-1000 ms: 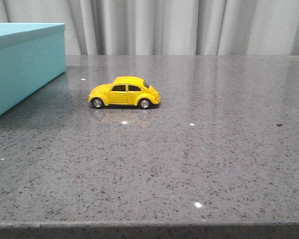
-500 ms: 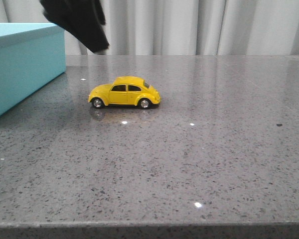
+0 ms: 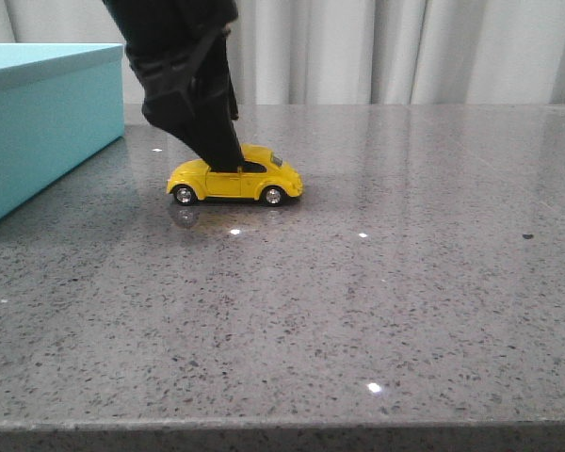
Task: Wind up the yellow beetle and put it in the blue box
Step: 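Close the left gripper around the car's body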
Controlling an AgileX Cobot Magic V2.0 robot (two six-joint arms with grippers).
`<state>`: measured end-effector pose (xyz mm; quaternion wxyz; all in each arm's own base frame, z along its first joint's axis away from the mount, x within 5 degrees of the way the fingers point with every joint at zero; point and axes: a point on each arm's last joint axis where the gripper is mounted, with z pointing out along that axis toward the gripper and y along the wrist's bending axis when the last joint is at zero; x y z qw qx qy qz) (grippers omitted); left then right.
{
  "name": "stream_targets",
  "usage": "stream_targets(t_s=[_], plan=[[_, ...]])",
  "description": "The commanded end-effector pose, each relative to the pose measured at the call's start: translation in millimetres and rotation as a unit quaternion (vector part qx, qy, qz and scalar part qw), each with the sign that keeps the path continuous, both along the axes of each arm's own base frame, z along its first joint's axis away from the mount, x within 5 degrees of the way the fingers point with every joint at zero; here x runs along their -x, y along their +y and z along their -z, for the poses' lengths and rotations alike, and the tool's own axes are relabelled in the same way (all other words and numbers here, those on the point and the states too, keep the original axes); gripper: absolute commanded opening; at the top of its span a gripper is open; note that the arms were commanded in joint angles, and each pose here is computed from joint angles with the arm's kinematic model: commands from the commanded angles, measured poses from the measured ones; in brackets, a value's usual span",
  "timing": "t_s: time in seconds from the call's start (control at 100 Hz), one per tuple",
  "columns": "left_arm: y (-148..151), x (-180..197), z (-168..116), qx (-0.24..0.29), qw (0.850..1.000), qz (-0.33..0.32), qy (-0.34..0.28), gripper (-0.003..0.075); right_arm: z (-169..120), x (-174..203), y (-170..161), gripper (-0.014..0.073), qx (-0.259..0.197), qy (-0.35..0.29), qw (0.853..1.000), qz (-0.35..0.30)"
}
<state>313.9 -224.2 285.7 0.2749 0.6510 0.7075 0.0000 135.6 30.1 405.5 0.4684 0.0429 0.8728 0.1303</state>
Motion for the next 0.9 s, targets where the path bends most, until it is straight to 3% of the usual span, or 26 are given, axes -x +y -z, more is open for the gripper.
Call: stream_targets(t_s=[0.0, 0.35, 0.75, 0.89], plan=[[-4, 1, -24, 0.040, 0.999, -0.002, -0.037, 0.0475, -13, 0, -1, 0.0528, -0.002, -0.048, 0.999, -0.002], [-8, -4, -12, 0.034, 0.999, -0.003, -0.026, 0.0452, -13, 0, -1, 0.0528, -0.002, -0.048, 0.999, -0.002], [-8, -4, -11, 0.033, 0.999, -0.003, -0.025, 0.0176, -13, 0, -1, 0.0528, -0.002, -0.048, 0.999, -0.002], [-8, -4, -15, 0.035, 0.999, -0.003, -0.027, 0.0121, -13, 0, -1, 0.0528, -0.002, -0.048, 0.999, -0.002]])
